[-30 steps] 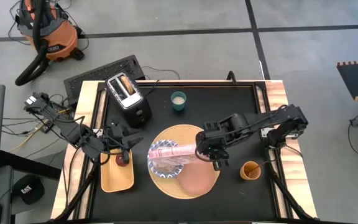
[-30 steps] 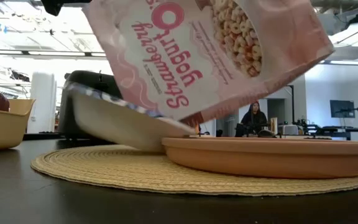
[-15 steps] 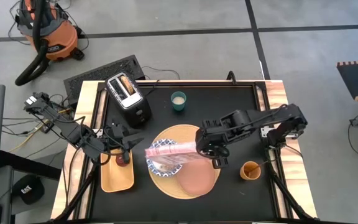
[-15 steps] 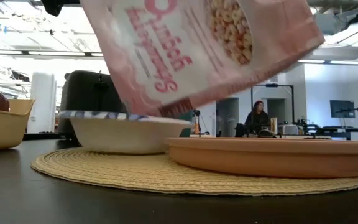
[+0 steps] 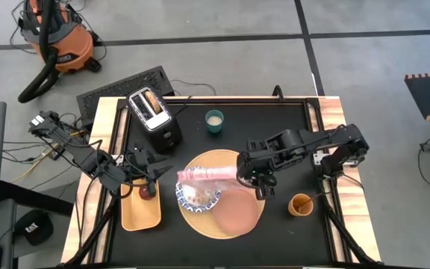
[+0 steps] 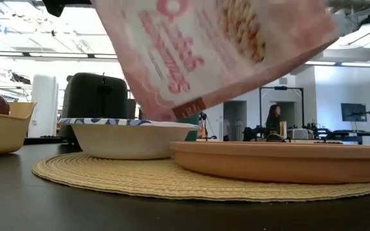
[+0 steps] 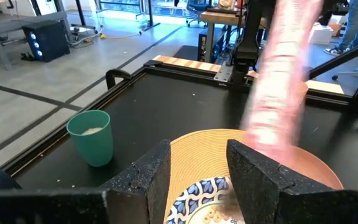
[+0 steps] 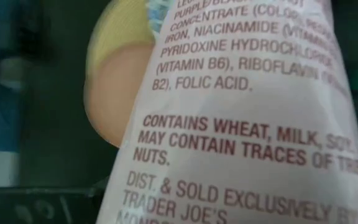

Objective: Arrange a breakfast setting
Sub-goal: Pour the cereal into the bowl

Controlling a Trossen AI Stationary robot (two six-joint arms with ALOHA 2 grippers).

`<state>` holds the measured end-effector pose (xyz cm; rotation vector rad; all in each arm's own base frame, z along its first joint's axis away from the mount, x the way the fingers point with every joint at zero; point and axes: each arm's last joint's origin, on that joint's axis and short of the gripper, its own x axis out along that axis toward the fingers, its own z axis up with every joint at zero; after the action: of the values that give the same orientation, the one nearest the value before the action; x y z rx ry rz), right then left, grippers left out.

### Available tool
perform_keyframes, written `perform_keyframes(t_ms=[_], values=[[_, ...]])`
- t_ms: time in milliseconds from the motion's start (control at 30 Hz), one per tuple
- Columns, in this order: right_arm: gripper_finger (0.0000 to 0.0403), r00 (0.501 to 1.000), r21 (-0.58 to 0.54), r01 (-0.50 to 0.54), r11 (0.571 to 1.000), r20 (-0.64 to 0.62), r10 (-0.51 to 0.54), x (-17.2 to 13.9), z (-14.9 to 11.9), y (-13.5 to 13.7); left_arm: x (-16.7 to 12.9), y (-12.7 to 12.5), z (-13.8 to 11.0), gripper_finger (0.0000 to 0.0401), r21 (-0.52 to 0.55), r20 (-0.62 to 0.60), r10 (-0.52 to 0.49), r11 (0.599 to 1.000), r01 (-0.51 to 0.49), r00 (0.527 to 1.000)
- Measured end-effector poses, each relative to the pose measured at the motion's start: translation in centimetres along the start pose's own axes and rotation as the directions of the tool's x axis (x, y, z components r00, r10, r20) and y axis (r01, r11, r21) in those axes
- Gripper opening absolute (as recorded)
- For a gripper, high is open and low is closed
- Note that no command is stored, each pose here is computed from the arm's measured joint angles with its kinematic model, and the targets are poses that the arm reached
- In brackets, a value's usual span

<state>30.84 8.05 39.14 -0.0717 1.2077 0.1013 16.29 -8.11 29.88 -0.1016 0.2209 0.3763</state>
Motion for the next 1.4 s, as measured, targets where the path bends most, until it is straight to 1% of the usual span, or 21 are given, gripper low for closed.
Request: perform_keyframes(t_ms=[33, 67, 100, 133, 167, 200, 233, 333, 400, 467, 533, 700, 867, 1067, 1133, 1167, 1233, 1300, 1367, 1400], values=[[0.0199, 1.0, -0.004, -0.005, 1.0, -0.002, 0.005, 0.01, -0.02, 0.1, 0.0, 0.0, 0.0, 0.0141, 0.0, 0.0, 0.0, 1.0, 0.0, 1.0], [0.0199, 1.0, -0.034, -0.013, 0.999, -0.001, 0.013, -0.02, -0.06, 0.38, 0.0, 0.0, 0.0, 0.0141, 0.0, 0.0, 0.0, 1.0, 0.0, 1.0], [0.0199, 1.0, -0.06, 0.001, 0.998, -0.003, -0.002, -0.04, -0.12, 0.53, 0.0, 0.0, 0.0, 0.0141, 0.0, 0.0, 0.0, 1.0, 0.0, 1.0], [0.0199, 1.0, -0.059, 0.024, 0.998, -0.006, -0.025, -0.03, -0.16, 0.46, 0.0, 0.0, 0.0, 0.0141, 0.0, 0.0, 0.0, 1.0, 0.0, 1.0], [0.0199, 1.0, -0.039, 0.026, 0.999, -0.005, -0.026, 0.03, -0.1, 0.34, 0.0, 0.0, 0.0, 0.0141, 0.0, 0.001, 0.001, 1.0, -0.001, 1.0], [0.0199, 1.0, -0.027, 0.0, 1.0, -0.002, 0.0, 0.03, -0.03, 0.33, 0.0, 0.0, -0.01, 0.0141, 0.0, 0.0, 0.001, 1.0, -0.001, 1.0], [0.0199, 1.0, -0.029, -0.019, 0.999, 0.0, 0.019, 0.02, 0.0, 0.43, 0.0, 0.0, 0.0, 0.0141, 0.0, 0.001, 0.001, 1.0, -0.001, 1.0], [0.0199, 1.0, -0.027, 0.025, 0.999, -0.008, -0.026, 0.08, -0.1, 0.32, 0.0, 0.0, 0.0, 0.0141, 0.0, 0.0, 0.001, 1.0, -0.001, 1.0], [0.0199, 1.0, -0.045, 0.01, 0.999, -0.017, -0.011, 0.06, -0.17, 0.32, 0.0, 0.0, -0.01, 0.0141, 0.0, 0.0, 0.001, 1.0, -0.001, 1.0], [0.0199, 1.0, -0.021, 0.021, 1.0, -0.015, -0.021, 0.07, -0.16, 0.23, 0.0, 0.0, -0.01, 0.0141, 0.0, 0.001, 0.001, 1.0, -0.001, 1.0], [0.0199, 1.0, -0.035, -0.006, 0.999, -0.014, 0.005, 0.07, -0.12, 0.35, 0.0, 0.0, -0.01, 0.0141, 0.0, 0.0, 0.001, 1.0, -0.001, 1.0], [0.0199, 1.0, -0.043, 0.008, 0.999, -0.011, -0.008, 0.04, -0.16, 0.53, 0.0, 0.0, -0.01, 0.0141, -0.001, 0.0, 0.001, 1.0, -0.001, 1.0], [0.0199, 1.0, -0.021, 0.013, 1.0, -0.013, -0.013, 0.05, -0.15, 0.34, 0.0, 0.0, -0.01, 0.0141, -0.001, 0.0, 0.001, 1.0, -0.001, 1.0], [0.0199, 1.0, -0.039, 0.019, 0.999, -0.016, -0.019, 0.05, -0.18, 0.32, 0.0, 0.0, -0.01, 0.0141, -0.001, 0.0, 0.001, 1.0, -0.001, 1.0], [0.0199, 0.999, -0.017, 0.034, 0.999, -0.015, -0.034, 0.06, -0.18, 0.21, 0.0, 0.0, -0.01, 0.0141, 0.0, 0.0, 0.001, 1.0, -0.001, 1.0], [0.0199, 1.0, -0.007, 0.029, 1.0, -0.012, -0.029, 0.06, -0.13, 0.15, 0.0, 0.0, -0.01, 0.0141, 0.0, 0.0, 0.001, 1.0, -0.001, 1.0], [0.0199, 1.0, -0.04, 0.015, 0.999, -0.018, -0.016, 0.05, -0.22, 0.46, 0.0, 0.0, -0.01, 0.0141, 0.0, 0.0, 0.001, 1.0, -0.001, 1.0], [0.0199, 0.999, -0.022, 0.038, 0.999, -0.011, -0.038, 0.05, -0.16, 0.31, 0.0, 0.0, -0.01, 0.0141, 0.0, 0.0, 0.001, 1.0, -0.001, 1.0], [0.0199, 1.0, -0.027, 0.013, 1.0, -0.015, -0.013, 0.05, -0.16, 0.23, 0.01, 0.0, -0.02, 0.0141, 0.001, 0.0, 0.001, 1.0, -0.001, 1.0], [0.0199, 1.0, -0.018, 0.016, 1.0, -0.01, -0.016, 0.04, -0.13, 0.3, 0.0, 0.0, -0.02, 0.0141, 0.001, 0.0, 0.001, 1.0, -0.001, 1.0]])
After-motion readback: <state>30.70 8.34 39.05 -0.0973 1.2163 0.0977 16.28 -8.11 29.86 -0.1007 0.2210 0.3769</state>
